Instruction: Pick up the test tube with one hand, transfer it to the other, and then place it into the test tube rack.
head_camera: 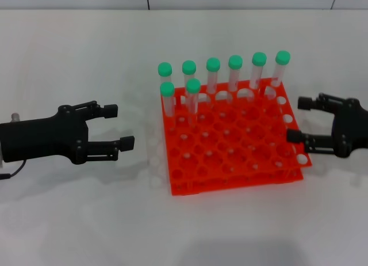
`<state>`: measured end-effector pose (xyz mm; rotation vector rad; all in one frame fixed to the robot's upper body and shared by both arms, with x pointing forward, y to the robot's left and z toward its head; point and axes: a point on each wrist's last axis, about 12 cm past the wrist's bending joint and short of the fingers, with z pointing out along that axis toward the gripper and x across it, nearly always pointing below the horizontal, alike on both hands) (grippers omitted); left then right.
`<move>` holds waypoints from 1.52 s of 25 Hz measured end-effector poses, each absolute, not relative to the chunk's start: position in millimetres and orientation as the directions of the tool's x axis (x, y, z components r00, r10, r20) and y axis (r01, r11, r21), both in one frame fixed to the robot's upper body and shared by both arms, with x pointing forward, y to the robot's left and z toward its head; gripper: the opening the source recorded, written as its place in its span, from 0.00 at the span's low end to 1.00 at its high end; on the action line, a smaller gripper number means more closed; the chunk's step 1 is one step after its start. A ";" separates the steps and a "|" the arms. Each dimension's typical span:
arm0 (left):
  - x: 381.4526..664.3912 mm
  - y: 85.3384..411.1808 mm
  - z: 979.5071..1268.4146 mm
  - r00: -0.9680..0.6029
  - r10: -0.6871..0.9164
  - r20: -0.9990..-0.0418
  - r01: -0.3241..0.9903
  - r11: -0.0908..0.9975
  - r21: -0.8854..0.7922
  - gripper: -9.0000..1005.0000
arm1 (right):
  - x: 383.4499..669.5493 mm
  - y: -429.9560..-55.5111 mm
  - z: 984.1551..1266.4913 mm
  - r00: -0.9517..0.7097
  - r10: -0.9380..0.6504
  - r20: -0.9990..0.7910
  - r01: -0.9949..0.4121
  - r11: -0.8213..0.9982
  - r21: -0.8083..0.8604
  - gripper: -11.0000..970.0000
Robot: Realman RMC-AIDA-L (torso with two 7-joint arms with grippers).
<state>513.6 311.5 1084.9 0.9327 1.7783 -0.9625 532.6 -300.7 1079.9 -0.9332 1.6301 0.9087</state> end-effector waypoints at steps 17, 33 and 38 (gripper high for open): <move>529.7 304.2 1109.0 -0.361 0.318 -0.877 0.923 0.258 -0.286 0.89 | 520.2 -299.8 1064.4 -0.222 -0.229 -0.948 -0.919 0.373 0.125 0.86; 532.3 305.0 1109.0 -0.370 0.336 -0.866 0.919 0.268 -0.288 0.89 | 516.3 -302.9 1061.4 -0.231 -0.246 -0.941 -0.920 0.371 0.129 0.85; 531.2 309.0 1108.4 -0.383 0.334 -0.861 0.912 0.283 -0.296 0.89 | 515.9 -304.1 1061.5 -0.232 -0.248 -0.941 -0.919 0.372 0.129 0.85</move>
